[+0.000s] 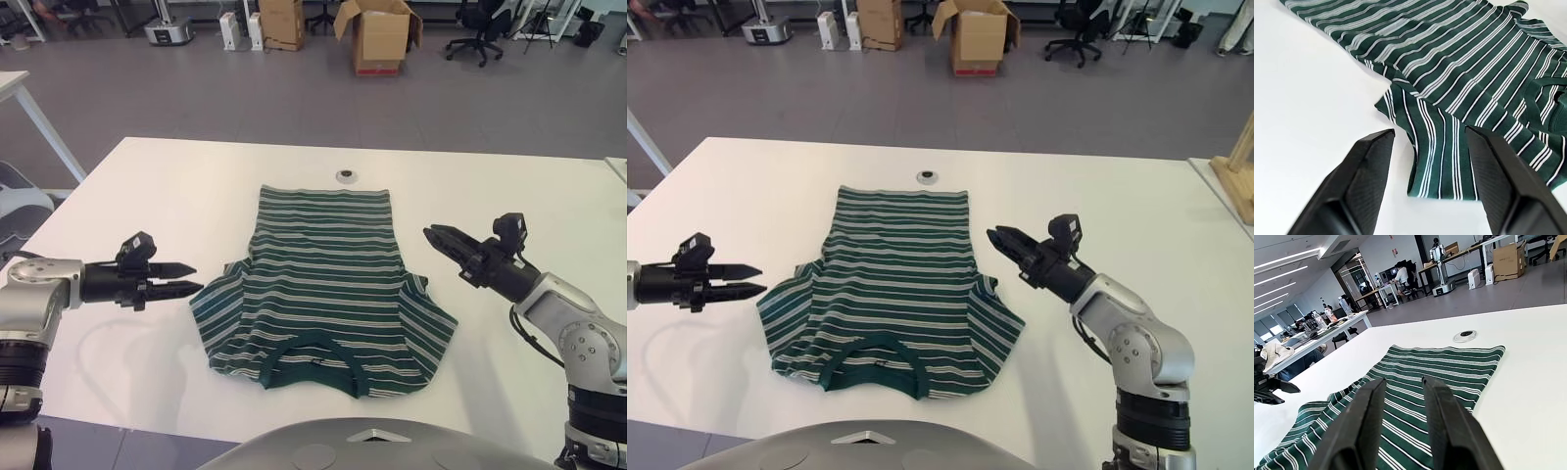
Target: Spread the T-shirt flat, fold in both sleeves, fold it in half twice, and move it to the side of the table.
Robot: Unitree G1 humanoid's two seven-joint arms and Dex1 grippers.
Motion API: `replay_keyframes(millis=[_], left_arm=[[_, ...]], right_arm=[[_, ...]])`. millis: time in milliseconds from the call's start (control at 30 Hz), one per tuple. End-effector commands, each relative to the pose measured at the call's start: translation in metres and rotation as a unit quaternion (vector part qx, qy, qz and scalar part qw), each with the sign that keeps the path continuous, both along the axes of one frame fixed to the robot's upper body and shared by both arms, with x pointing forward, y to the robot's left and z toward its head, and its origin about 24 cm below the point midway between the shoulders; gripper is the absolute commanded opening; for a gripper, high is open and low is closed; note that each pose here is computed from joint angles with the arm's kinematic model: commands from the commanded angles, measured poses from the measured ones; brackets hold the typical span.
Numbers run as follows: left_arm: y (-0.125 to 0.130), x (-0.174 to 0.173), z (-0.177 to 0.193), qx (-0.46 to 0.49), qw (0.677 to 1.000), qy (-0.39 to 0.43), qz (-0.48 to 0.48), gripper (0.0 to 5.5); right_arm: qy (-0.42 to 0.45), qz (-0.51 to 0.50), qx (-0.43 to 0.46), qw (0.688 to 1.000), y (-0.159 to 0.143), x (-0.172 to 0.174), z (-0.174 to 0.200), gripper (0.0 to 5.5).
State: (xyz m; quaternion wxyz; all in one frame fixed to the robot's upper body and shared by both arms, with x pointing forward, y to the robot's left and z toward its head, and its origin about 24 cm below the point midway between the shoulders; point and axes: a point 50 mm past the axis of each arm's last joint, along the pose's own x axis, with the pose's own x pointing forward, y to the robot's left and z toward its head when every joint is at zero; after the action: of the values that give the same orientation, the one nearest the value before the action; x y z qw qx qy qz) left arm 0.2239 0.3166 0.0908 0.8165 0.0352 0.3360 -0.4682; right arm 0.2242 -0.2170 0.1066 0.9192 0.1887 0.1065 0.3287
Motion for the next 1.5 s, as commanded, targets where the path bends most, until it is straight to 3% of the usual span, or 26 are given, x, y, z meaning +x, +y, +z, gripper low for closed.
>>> replay_keyframes(millis=[33, 200, 533, 733, 833, 933, 1067, 1200, 1300, 1400, 1500], left_arm=[[0.006, -0.011, -0.022, 0.092, 0.995, -0.021, -0.028, 2.62], [0.008, -0.029, -0.051, 0.124, 0.992, -0.007, -0.036, 2.62], [0.002, -0.035, -0.062, 0.086, 0.996, 0.005, -0.026, 1.02], [0.016, -0.026, -0.056, 0.115, 0.993, -0.014, -0.016, 0.03], [0.017, -0.015, -0.035, 0.101, 0.994, -0.033, -0.02, 0.03], [-0.003, 0.001, 0.009, 0.021, 0.997, -0.05, -0.054, 0.03], [-0.034, 0.008, 0.044, 0.016, 0.989, -0.061, -0.136, 0.03], [-0.075, 0.0, 0.026, 0.027, 0.976, -0.037, -0.212, 0.03], [-0.11, 0.009, 0.003, 0.01, 0.978, -0.076, -0.194, 0.03], [-0.138, -0.004, -0.017, -0.027, 0.979, -0.069, -0.188, 0.03], [-0.147, -0.02, -0.023, -0.043, 0.978, -0.037, -0.202, 0.59]], right_arm=[[-0.015, -0.008, -0.007, 1.0, -0.002, -0.001, 0.007, 1.42], [-0.019, -0.005, -0.011, 1.0, -0.003, 0.003, 0.01, 1.42], [-0.016, -0.01, -0.019, 1.0, -0.006, 0.004, 0.009, 1.42], [-0.014, -0.008, -0.025, 1.0, -0.007, 0.005, 0.008, 1.42], [-0.01, -0.004, -0.027, 1.0, -0.007, 0.005, 0.007, 1.42], [-0.007, -0.002, -0.029, 1.0, -0.009, 0.003, 0.006, 1.42], [-0.007, 0.003, -0.03, 1.0, -0.008, 0.004, 0.006, 1.42], [-0.008, 0.012, -0.031, 0.999, -0.007, 0.008, 0.006, 1.42], [-0.01, 0.021, -0.033, 0.999, -0.005, 0.014, 0.007, 1.42], [-0.009, 0.025, -0.035, 0.999, -0.005, 0.014, 0.006, 1.42], [-0.008, 0.026, -0.038, 0.999, -0.005, 0.015, 0.006, 1.42]])
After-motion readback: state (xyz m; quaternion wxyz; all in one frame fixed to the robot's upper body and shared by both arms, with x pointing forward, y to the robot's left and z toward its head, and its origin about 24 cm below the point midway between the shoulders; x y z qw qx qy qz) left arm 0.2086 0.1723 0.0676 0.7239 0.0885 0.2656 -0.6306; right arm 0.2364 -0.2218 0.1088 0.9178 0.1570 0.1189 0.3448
